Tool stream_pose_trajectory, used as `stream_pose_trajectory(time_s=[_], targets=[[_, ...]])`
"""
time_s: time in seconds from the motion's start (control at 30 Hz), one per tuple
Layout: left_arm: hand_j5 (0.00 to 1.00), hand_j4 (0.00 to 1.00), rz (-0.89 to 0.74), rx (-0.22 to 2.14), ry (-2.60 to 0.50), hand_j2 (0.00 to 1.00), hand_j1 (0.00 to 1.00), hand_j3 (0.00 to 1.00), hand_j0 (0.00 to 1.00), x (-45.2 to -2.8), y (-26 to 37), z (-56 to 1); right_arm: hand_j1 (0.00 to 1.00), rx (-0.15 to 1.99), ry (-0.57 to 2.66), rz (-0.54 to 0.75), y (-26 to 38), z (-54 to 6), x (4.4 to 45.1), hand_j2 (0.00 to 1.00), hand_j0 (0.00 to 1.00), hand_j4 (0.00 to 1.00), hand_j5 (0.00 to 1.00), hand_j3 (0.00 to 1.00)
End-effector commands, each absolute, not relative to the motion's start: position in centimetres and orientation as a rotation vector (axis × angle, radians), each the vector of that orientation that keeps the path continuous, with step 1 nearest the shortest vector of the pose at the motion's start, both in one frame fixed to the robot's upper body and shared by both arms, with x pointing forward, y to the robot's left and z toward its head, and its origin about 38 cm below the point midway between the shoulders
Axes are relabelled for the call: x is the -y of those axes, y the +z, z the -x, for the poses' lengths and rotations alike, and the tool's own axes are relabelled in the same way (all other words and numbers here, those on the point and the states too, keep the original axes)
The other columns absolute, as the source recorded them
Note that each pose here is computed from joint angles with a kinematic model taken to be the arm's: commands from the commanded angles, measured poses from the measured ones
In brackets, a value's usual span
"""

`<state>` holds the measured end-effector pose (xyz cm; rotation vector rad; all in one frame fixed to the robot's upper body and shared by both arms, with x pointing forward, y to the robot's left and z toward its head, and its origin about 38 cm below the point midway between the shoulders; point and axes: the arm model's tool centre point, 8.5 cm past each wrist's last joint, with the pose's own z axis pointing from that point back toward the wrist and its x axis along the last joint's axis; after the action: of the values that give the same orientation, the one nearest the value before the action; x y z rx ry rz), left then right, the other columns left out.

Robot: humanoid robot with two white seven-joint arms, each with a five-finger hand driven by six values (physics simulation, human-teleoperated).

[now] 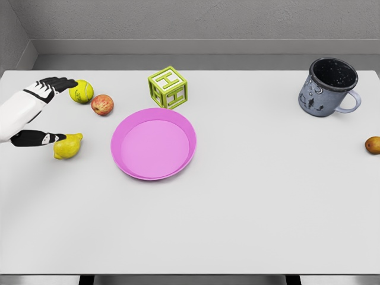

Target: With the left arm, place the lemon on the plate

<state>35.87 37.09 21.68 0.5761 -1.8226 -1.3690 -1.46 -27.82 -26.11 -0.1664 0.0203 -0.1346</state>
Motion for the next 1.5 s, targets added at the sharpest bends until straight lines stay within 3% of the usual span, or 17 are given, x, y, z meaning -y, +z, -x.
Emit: stream_pose_trajectory(time_s=[0.0,0.3,0.47,0.87,1.47], targets=[[1.00,1.00,-0.572,1.826,-1.360,1.00,1.00,1.00,1.00,-37.2,21.7,-35.8,1.00,-0.021,-0.141,0.165,-26.1,1.5,27.8,1.00,1.00,1.00,1.00,1.00],[1.00,1.00,-0.560,1.790,-1.391,1.00,1.00,1.00,1.00,-37.0,21.1,-35.8,1.00,-0.021,-0.132,0.165,-26.1,1.5,27.8,1.00,1.00,1.00,1.00,1.00],[1.00,1.00,-0.597,1.606,-1.608,1.00,1.00,1.00,1.00,-41.4,24.0,-35.8,1.00,-0.021,-0.132,0.165,-26.1,1.5,27.8,1.00,1.00,1.00,1.00,1.00],[1.00,1.00,-0.404,1.493,-1.779,1.00,1.00,1.00,1.00,-38.2,20.1,-35.4,1.00,-0.021,-0.132,0.165,-26.1,1.5,27.8,1.00,1.00,1.00,1.00,1.00],[1.00,1.00,-0.505,1.317,-1.908,1.00,1.00,1.00,1.00,-39.7,19.6,-36.8,1.00,-0.021,-0.134,0.165,-26.1,1.5,27.8,1.00,1.00,1.00,1.00,1.00]])
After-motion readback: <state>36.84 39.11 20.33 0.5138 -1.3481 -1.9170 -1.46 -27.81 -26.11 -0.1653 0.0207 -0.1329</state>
